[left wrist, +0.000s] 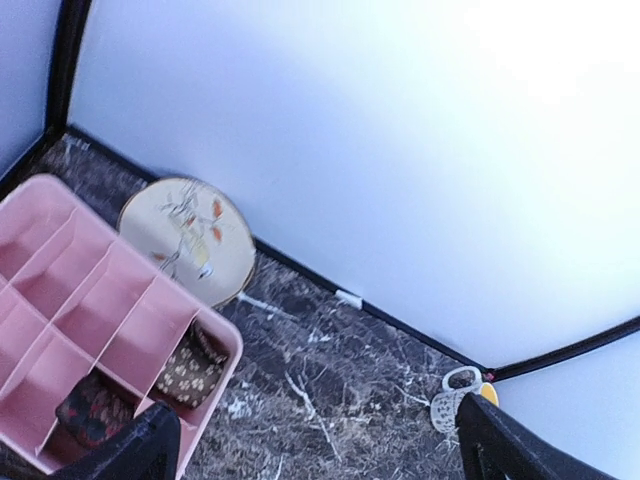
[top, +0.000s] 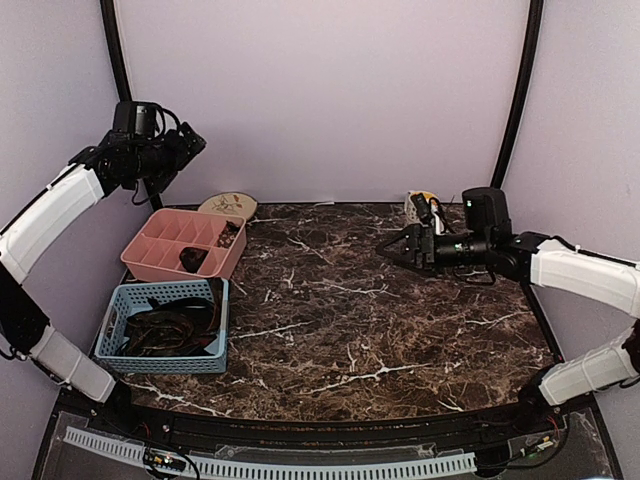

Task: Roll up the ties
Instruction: Reset both arms

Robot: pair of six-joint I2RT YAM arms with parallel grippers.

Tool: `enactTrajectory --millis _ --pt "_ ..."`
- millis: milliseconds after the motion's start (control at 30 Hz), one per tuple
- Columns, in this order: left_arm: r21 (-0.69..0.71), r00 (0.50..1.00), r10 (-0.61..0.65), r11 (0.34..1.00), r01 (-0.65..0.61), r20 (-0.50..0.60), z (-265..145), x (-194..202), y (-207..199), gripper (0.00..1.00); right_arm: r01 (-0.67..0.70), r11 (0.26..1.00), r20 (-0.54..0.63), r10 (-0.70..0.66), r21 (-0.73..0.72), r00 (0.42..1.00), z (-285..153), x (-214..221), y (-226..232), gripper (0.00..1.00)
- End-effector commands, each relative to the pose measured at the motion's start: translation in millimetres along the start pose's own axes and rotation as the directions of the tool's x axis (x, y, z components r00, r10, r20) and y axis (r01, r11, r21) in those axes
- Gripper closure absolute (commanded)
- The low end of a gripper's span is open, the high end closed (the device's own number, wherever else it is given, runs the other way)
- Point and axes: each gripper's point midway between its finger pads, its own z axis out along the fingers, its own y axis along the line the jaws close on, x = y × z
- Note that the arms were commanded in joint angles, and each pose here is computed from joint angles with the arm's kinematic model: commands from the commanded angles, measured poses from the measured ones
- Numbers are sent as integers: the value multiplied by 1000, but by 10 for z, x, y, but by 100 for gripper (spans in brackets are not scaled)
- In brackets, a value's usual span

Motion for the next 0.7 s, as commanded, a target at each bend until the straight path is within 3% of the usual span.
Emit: enactTrajectory --millis 0,67,133,200,267,500,667 --pt "214 950 309 925 -313 53 -127 19 -600 1 92 988 56 -100 125 993 -162 -219 -30 3" --pt "225 890 447 861 -455 88 -215 211 -773 1 104 981 69 -116 167 991 -200 -277 -60 3" --pt "263 798 591 757 -599 117 -306 538 -970 1 104 974 85 -124 202 989 -232 -318 -94 3" --pt "306 719 680 660 -686 144 -368 833 -1080 1 103 968 100 -128 230 987 -263 -343 -126 3" --pt "323 682 714 615 -720 159 -396 1079 -1114 1 95 960 121 -131 262 984 -298 -359 -177 3" --pt "377 605 781 519 -767 156 -318 1862 -989 1 11 951 183 -71 310 980 -330 -175 -481 3" --pt "414 628 771 539 -733 108 -192 2241 -783 1 -61 953 224 -7 295 975 -304 41 -700 3"
